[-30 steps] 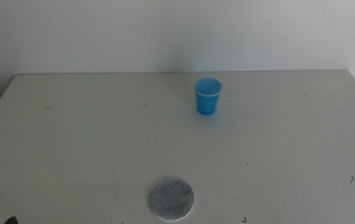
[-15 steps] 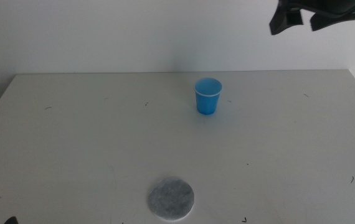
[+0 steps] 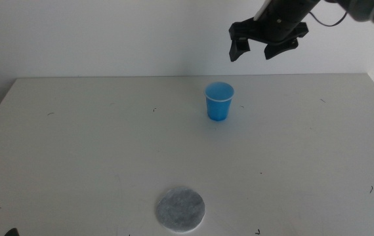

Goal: Place an empty cup on a cup mat.

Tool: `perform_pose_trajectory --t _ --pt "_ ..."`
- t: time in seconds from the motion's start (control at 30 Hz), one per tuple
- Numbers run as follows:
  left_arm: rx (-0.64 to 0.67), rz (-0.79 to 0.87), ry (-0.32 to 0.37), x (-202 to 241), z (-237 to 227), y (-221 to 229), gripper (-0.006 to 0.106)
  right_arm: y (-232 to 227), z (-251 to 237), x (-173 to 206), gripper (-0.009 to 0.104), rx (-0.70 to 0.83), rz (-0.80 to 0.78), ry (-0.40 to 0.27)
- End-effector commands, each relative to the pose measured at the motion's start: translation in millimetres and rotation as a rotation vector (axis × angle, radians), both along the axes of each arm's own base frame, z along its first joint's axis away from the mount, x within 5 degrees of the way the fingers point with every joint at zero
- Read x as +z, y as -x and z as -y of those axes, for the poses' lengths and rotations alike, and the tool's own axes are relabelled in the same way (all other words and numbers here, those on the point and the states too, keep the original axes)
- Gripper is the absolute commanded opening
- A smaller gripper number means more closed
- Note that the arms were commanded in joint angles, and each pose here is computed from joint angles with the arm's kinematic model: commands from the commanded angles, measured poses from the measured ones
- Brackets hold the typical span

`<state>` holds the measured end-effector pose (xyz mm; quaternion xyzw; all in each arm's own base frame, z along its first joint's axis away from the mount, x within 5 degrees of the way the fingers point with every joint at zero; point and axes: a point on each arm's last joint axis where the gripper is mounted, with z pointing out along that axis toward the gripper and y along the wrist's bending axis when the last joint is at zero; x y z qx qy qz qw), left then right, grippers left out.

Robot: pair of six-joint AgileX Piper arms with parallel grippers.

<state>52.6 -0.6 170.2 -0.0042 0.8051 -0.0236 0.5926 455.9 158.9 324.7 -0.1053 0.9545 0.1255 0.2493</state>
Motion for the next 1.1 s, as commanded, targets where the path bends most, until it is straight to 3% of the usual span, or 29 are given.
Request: perform_pose_trajectory --t 0.0,0.23,0.7,0.9,1.0,1.07 --pt "-0.004 0.085 0.008 8.5 0.5 -0.8 0.105 1.6 -3.1 30.1 0.075 -0.061 0.089 -0.067" --pt "-0.004 0.085 0.008 8.5 0.5 -0.8 0.105 -22.7 -16.1 -13.9 0.071 -0.171 0.013 -0.061" --pt "-0.004 0.085 0.008 8.5 0.5 -0.8 0.105 -43.2 -41.1 -72.6 0.043 -0.154 0.013 -0.039" --pt "-0.004 0.085 0.008 8.5 0.5 -0.8 0.105 -48.4 -41.5 -87.1 0.022 -0.156 0.016 -0.012" --pt "-0.004 0.085 0.008 8.5 0.5 -0.8 0.105 -48.1 -41.1 -84.8 0.0 -0.156 0.022 -0.011" --pt "-0.004 0.085 0.008 8.5 0.5 -0.8 0.105 -47.2 -40.8 -81.2 -0.001 -0.157 0.026 -0.014"
